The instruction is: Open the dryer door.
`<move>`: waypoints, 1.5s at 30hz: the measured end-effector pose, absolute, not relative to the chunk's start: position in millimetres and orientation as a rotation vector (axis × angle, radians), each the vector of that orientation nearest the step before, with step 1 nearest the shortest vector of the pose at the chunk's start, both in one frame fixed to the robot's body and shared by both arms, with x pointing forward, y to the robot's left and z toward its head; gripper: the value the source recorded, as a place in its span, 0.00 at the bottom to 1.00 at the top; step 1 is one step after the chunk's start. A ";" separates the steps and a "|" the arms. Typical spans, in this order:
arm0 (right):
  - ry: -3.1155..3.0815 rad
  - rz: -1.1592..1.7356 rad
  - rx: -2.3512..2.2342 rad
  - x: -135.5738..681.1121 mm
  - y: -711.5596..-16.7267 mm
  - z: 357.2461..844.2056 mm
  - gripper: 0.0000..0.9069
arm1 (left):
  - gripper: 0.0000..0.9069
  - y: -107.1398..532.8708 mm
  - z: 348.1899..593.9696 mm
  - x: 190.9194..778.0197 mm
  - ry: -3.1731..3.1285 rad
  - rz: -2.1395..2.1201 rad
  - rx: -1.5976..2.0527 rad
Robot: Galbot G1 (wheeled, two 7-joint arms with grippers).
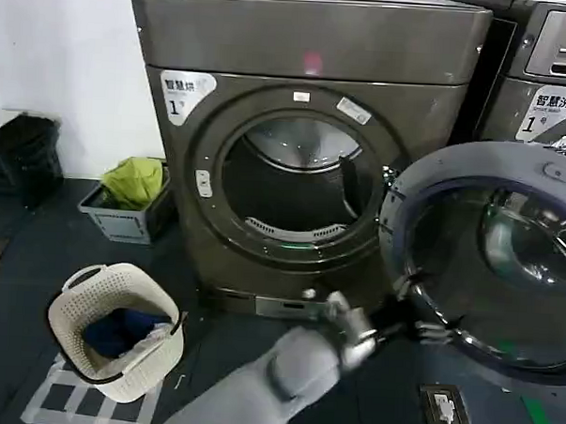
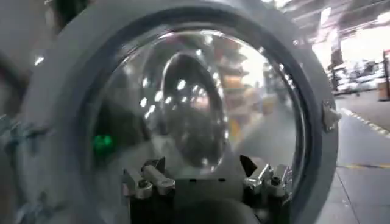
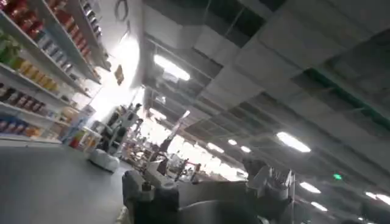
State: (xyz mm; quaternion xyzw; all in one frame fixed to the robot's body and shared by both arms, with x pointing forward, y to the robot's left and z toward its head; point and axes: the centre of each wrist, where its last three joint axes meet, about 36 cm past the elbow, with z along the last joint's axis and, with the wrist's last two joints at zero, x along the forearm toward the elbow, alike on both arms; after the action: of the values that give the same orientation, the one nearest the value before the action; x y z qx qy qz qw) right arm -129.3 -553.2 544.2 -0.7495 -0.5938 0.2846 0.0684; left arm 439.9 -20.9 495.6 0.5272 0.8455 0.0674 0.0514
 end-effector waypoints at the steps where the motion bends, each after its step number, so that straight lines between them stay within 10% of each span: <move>1: -1.800 0.848 -2.256 -126.9 -553.7 543.5 1.00 | 1.00 -7.8 497.8 434.0 2.603 0.200 1.591; 22: -2.029 0.779 -2.147 -75.0 -561.9 527.4 1.00 | 1.00 248.4 580.2 406.0 3.405 0.391 0.747; 45: -2.232 0.732 -2.064 -56.7 -544.3 506.5 1.00 | 1.00 373.2 632.8 489.2 3.929 -0.523 0.054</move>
State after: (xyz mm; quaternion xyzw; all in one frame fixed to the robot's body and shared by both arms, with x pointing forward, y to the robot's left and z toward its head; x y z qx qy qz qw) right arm -56.7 -544.3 506.5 -0.6601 -0.7138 0.2341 0.0076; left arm 489.2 373.2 632.8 0.0125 0.9086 -0.1209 -0.3996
